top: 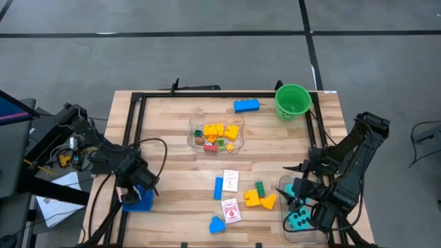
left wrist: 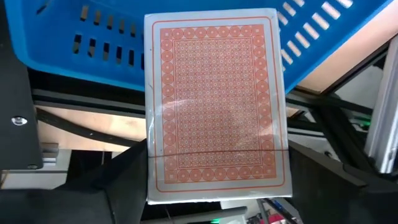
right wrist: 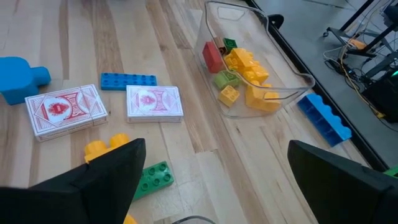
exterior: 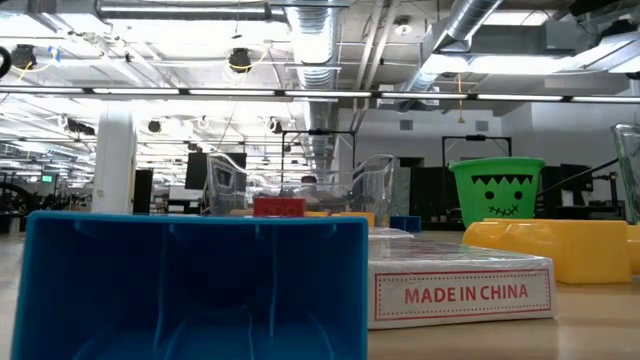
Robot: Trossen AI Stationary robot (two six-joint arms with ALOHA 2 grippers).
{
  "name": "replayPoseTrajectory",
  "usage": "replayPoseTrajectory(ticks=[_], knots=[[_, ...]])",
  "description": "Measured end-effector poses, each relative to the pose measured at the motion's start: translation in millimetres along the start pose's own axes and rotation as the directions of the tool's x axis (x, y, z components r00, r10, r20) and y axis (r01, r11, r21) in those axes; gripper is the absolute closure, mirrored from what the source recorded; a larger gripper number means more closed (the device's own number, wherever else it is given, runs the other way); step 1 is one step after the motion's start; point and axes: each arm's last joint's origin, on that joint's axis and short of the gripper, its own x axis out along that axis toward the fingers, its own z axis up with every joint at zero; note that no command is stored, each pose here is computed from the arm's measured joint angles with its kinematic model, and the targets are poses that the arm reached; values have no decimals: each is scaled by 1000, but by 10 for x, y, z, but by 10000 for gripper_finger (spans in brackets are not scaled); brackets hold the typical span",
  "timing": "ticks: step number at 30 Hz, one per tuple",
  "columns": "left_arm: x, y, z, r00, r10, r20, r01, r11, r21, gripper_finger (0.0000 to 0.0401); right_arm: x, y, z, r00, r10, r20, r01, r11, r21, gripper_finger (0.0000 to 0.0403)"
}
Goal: Pick & Place Toys
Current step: Put the orange playing card box into the blue bin
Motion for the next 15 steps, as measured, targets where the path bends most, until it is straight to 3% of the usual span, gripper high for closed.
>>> replayPoseTrajectory(ticks=[15], knots=[[25, -18, -27, 1000, 20, 15, -20, 999, -25, 72, 0, 6, 1, 1000, 5, -2, -5, 1000, 7, 19]])
